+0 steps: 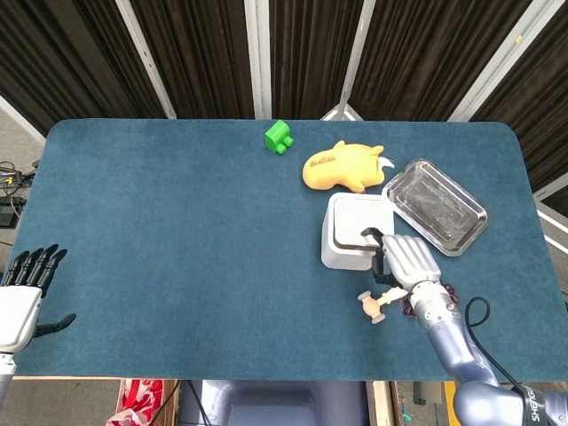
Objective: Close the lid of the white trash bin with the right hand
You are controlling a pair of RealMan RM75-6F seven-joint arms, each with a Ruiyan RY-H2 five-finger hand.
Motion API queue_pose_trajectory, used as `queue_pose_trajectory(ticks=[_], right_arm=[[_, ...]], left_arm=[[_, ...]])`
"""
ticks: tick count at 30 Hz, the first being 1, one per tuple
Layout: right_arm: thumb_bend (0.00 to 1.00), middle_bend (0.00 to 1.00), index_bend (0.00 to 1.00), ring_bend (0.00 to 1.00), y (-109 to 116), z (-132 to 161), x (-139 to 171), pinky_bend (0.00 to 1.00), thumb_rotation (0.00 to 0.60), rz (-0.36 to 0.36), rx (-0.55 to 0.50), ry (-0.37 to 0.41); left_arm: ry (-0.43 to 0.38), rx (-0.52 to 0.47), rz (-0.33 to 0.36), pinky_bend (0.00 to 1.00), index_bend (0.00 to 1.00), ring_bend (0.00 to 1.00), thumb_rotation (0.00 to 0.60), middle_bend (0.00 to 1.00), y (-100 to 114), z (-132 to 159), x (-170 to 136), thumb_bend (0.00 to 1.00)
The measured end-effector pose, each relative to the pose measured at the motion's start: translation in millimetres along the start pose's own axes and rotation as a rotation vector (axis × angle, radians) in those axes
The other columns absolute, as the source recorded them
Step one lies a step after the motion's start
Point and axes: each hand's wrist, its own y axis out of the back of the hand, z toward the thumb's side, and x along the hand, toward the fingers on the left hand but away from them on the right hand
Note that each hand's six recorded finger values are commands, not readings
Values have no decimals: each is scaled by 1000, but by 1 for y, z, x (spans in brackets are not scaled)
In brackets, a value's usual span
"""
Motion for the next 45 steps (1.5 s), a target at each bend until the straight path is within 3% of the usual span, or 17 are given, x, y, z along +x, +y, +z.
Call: queue_pose_trajectory(ticks=[22,28,34,36,37,41,43,45], right_arm=[[723,656,213,704,-31,-18,0,688,600,60,11,-28],[723,656,213,704,-16,-12,1,689,600,7,11,-7],[724,655,198,693,7,-7,6,679,600,-113,49,49],[711,606,130,621,14,-8,10,607,600,-164,68,73],[675,535,71,532,16,-10,13,529,600,-187,77,82],[383,122,0,79,19,-32,27,166,600,-286,141,103],[315,23,0,5,15,-48,36,50,600,-321,178,105],[293,0,0,0,4,-73,49,5,600,-346,227,94]], left_arm=[[-1,-1,1,0,0,0,600,0,0,0,-1,0],[2,-1,1,0,0,0,600,0,0,-1,-1,0],[0,3,3,0,0,0,600,0,1,-1,-1,0],[0,6,4,0,0,0,600,0,1,-1,-1,0],[0,7,6,0,0,0,600,0,1,-1,-2,0],[1,17,13,0,0,0,600,0,1,-1,-2,0],[2,22,13,0,0,0,600,0,1,-1,-2,0],[3,34,14,0,0,0,600,0,0,-2,-2,0]])
